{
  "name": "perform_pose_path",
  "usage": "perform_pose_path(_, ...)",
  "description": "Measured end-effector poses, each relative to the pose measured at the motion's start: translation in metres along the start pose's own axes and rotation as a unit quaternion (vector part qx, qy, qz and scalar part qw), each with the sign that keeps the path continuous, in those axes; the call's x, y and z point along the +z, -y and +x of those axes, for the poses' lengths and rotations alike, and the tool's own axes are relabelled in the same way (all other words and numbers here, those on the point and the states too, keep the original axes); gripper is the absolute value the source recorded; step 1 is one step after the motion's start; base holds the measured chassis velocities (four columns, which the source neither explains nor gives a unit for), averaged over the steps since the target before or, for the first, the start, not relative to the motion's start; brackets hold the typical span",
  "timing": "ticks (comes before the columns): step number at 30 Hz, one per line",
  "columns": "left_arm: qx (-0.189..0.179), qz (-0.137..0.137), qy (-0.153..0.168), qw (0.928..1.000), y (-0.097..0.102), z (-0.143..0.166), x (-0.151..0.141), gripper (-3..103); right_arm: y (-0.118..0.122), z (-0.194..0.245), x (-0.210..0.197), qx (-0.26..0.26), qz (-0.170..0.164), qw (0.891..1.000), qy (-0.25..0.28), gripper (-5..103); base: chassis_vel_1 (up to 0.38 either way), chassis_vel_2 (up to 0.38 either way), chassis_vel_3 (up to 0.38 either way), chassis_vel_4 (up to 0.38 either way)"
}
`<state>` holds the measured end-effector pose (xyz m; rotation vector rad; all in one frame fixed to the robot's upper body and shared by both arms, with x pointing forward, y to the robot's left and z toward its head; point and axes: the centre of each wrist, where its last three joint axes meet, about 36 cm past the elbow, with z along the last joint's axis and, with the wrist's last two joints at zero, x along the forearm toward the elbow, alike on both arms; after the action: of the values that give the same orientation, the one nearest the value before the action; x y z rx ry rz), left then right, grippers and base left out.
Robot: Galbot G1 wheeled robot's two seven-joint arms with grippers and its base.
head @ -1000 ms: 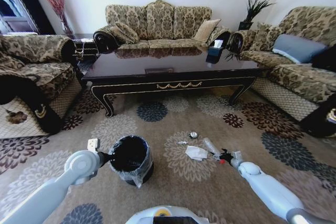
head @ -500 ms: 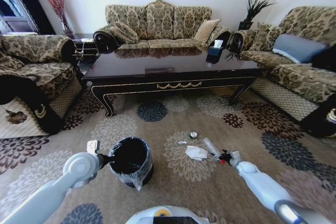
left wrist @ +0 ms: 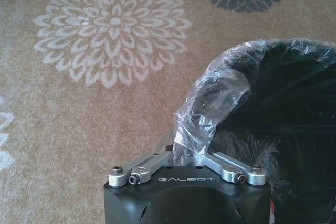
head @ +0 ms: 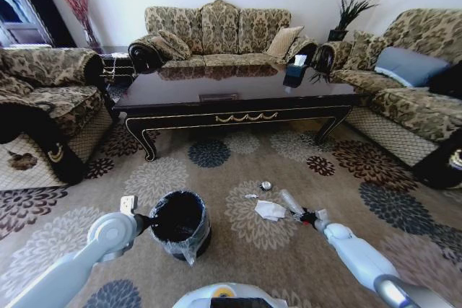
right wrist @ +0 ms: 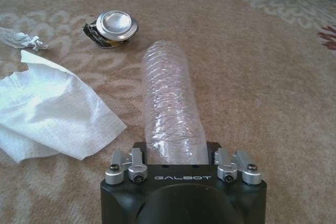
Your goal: Move to the front of the table and pick up the trash from the floor, then place it into the trash bin.
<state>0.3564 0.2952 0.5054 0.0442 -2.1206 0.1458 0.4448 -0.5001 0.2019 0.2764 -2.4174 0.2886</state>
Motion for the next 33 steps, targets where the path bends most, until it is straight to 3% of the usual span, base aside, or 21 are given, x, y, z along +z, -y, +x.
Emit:
perform_pose_path(2, 0.001, 0.0, 0.001, 1.0, 0.0, 0.0, -0.001, 0, -0.001, 0.001, 0.001, -0.001, 0.0, 1.0, 0.0, 58, 0.0, 0.0, 0.0, 0.0)
perform_pose_path(3, 0.002, 0.0, 0.003, 1.0, 0.001, 0.001, -0.001, 0, -0.002, 0.003, 0.002, -0.002, 0.001, 1.0, 0.002, 47, 0.0, 0.0, 0.0, 0.0)
perform_pose_path(4, 0.003, 0.0, 0.003, 1.0, 0.001, 0.001, -0.002, 0, -0.002, 0.004, 0.002, -0.002, 0.002, 1.0, 0.003, 47, 0.0, 0.0, 0.0, 0.0)
perform_pose_path(5, 0.004, 0.001, 0.004, 1.0, 0.001, 0.001, -0.002, 0, -0.002, 0.006, 0.003, -0.002, 0.002, 1.0, 0.003, 40, 0.0, 0.0, 0.0, 0.0)
perform_pose_path(8, 0.007, 0.002, 0.004, 1.0, 0.002, 0.001, -0.002, 0, -0.003, 0.01, 0.004, -0.003, 0.003, 1.0, 0.005, 40, 0.0, 0.0, 0.0, 0.0)
perform_pose_path(9, 0.008, 0.002, 0.003, 1.0, 0.003, 0.0, -0.001, 0, -0.002, 0.012, 0.004, -0.003, 0.003, 1.0, 0.008, 33, 0.0, 0.0, 0.0, 0.0)
perform_pose_path(11, 0.009, 0.001, 0.001, 1.0, 0.005, -0.002, 0.0, 0, -0.003, 0.015, 0.004, -0.003, 0.003, 1.0, 0.012, 33, 0.0, 0.0, 0.0, 0.0)
perform_pose_path(12, 0.01, -0.002, 0.0, 0.9999, 0.007, -0.004, -0.001, 0, -0.003, 0.019, 0.001, -0.004, 0.001, 1.0, 0.02, 28, 0.0, 0.0, 0.0, 0.0)
perform_pose_path(18, 0.02, -0.011, 0.002, 0.9997, 0.015, -0.012, -0.008, 0, -0.008, 0.033, -0.013, -0.008, -0.008, 0.999, 0.048, 27, 0.0, 0.0, 0.0, 0.0)
perform_pose_path(22, 0.044, -0.032, -0.005, 0.9985, 0.042, -0.033, -0.024, 0, -0.012, 0.064, -0.055, -0.012, -0.02, 0.993, 0.113, 27, 0.0, 0.0, 0.0, 0.0)
perform_pose_path(24, 0.047, -0.035, -0.005, 0.9983, 0.046, -0.037, -0.027, 0, -0.013, 0.069, -0.061, -0.014, -0.021, 0.992, 0.123, 27, 0.0, 0.0, 0.0, 0.0)
perform_pose_path(27, 0.061, -0.048, -0.002, 0.997, 0.074, -0.052, -0.046, 0, -0.027, 0.098, -0.09, -0.024, -0.034, 0.985, 0.169, 27, 0.0, 0.0, 0.0, 0.0)
perform_pose_path(28, 0.061, -0.048, -0.002, 0.997, 0.074, -0.052, -0.046, 0, -0.027, 0.098, -0.09, -0.024, -0.034, 0.985, 0.169, 27, 0.0, 0.0, 0.0, 0.0)
perform_pose_path(33, 0.077, -0.083, -0.013, 0.9935, 0.131, -0.075, -0.067, 0, -0.06, 0.152, -0.129, -0.052, -0.049, 0.969, 0.238, 27, 0.0, 0.0, 0.0, 0.0)
